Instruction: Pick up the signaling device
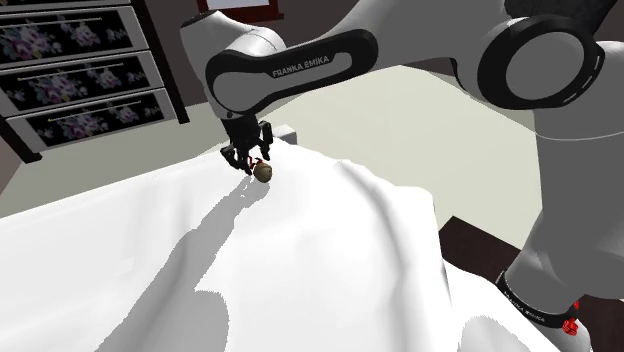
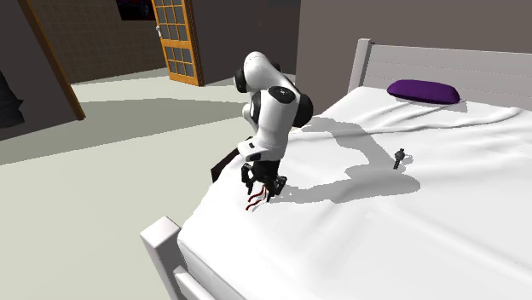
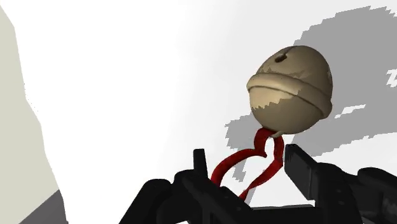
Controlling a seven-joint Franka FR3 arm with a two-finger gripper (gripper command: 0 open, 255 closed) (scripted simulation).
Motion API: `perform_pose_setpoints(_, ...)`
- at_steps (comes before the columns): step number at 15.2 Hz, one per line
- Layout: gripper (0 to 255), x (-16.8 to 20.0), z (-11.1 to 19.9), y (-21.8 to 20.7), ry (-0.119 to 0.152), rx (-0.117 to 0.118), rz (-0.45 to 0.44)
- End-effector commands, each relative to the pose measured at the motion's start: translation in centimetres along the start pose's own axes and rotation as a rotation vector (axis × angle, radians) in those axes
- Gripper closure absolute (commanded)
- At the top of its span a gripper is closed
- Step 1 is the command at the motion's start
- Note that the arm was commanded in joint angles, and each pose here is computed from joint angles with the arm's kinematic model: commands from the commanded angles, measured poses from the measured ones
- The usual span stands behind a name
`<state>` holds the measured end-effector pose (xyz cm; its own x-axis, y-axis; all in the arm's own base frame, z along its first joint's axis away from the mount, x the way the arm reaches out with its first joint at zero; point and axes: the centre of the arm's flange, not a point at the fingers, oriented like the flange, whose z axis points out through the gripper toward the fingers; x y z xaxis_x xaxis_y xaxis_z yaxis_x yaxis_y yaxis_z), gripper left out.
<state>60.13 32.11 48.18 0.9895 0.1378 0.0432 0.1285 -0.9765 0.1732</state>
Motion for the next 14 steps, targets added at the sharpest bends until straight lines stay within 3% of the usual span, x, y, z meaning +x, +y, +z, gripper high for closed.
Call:
perform_pose_setpoints(1, 255, 0.0, 0.1, 0.0, 0.000, 0.000, 0.000)
perform_pose_setpoints(9, 255, 0.0, 0.1, 0.0, 0.000, 0.000, 0.000)
perform_pose_setpoints(14, 255, 0.1, -2.5, 0.5, 0.000, 0.000, 0.000)
